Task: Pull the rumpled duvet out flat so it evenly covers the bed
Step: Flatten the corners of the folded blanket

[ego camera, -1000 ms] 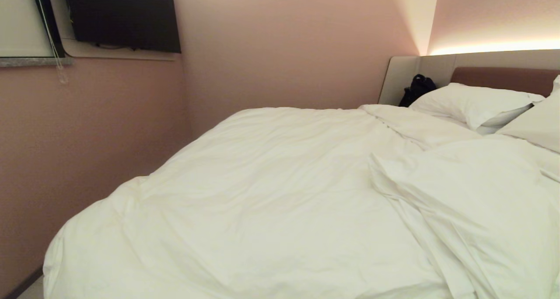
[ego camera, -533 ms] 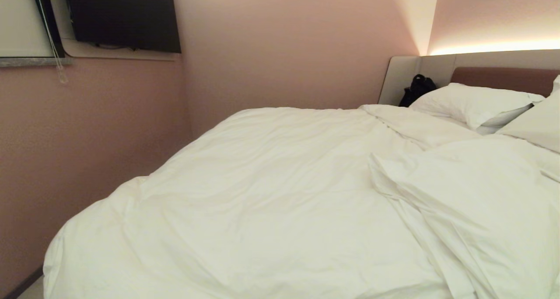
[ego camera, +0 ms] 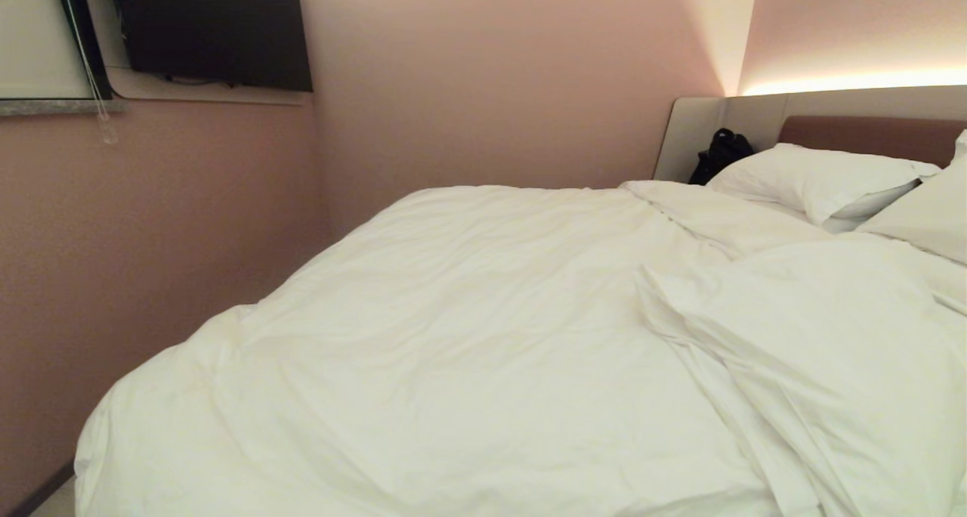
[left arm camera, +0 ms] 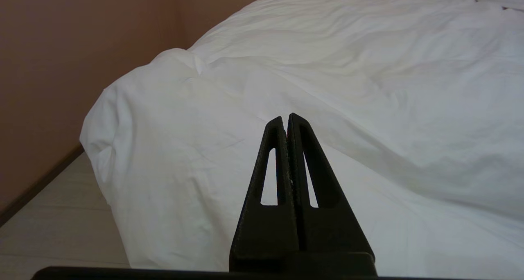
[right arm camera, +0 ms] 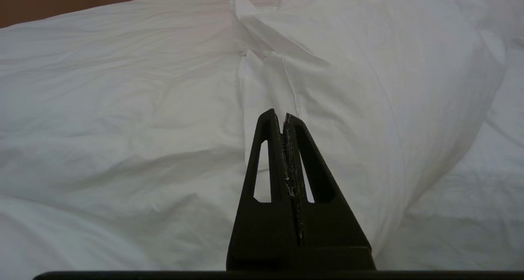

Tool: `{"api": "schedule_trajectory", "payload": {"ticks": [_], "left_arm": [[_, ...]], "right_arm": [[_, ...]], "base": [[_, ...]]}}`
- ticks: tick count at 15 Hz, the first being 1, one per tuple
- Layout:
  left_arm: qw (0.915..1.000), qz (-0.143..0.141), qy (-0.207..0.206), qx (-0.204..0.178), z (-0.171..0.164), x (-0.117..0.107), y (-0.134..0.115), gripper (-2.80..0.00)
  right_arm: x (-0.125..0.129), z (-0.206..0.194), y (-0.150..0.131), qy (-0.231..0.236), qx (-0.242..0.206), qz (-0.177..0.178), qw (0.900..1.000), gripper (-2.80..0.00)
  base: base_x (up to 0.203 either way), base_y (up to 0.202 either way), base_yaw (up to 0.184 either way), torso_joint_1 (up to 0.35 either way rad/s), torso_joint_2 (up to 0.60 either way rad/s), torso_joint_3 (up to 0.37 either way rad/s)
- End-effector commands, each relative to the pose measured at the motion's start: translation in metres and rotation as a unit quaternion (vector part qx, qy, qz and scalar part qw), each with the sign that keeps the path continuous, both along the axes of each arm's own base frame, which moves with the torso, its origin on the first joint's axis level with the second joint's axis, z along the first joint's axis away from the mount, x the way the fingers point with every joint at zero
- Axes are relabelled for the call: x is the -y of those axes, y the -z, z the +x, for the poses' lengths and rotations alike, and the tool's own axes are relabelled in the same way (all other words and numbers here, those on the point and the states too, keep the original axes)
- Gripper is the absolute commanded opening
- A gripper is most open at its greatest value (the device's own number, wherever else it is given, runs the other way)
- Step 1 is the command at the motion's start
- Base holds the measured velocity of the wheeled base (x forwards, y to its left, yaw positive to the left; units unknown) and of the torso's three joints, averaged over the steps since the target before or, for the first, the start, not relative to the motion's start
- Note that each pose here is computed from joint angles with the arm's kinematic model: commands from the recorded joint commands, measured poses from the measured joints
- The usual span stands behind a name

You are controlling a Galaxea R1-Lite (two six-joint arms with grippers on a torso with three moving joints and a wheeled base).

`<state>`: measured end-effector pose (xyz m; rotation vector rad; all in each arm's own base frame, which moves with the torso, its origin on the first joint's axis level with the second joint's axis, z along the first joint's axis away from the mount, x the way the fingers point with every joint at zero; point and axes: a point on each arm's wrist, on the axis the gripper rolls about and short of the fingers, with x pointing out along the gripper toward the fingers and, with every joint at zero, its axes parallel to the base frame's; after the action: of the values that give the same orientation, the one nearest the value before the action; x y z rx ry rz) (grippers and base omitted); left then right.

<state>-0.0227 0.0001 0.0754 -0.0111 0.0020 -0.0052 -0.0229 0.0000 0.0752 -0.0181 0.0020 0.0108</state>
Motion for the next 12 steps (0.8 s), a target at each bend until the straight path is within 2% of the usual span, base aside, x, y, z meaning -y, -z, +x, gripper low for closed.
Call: {"api": "schedule_trajectory", "payload": {"ticks": [1, 10, 12], "left_arm": [[1.0, -0.001, -0.001, 0.001, -0.0001, -0.0001, 0.0, -2.8], [1.0, 0.001, -0.002, -0.001, -0.0001, 0.0, 0.0003, -2.8], [1.0, 0.001, 0.0, -0.001, -0.0001, 0.0, 0.0003, -2.8]], "right_arm": [[0.0, 0.0001, 0.0, -0.001, 0.0, 0.0, 1.0, -2.8], [0.0, 0.0001, 0.0, -0.001, 0.0, 0.0, 1.0, -2.8], [0.0, 0.0001, 0.0, 0.0, 0.0, 0.0, 1.0, -2.8]], "base": [[0.0, 0.0, 0.0, 0.0, 0.0, 0.0], [0.0, 0.0, 0.0, 0.0, 0.0, 0.0], [-0.133, 0.0, 0.0, 0.007, 0.0, 0.002]]}}
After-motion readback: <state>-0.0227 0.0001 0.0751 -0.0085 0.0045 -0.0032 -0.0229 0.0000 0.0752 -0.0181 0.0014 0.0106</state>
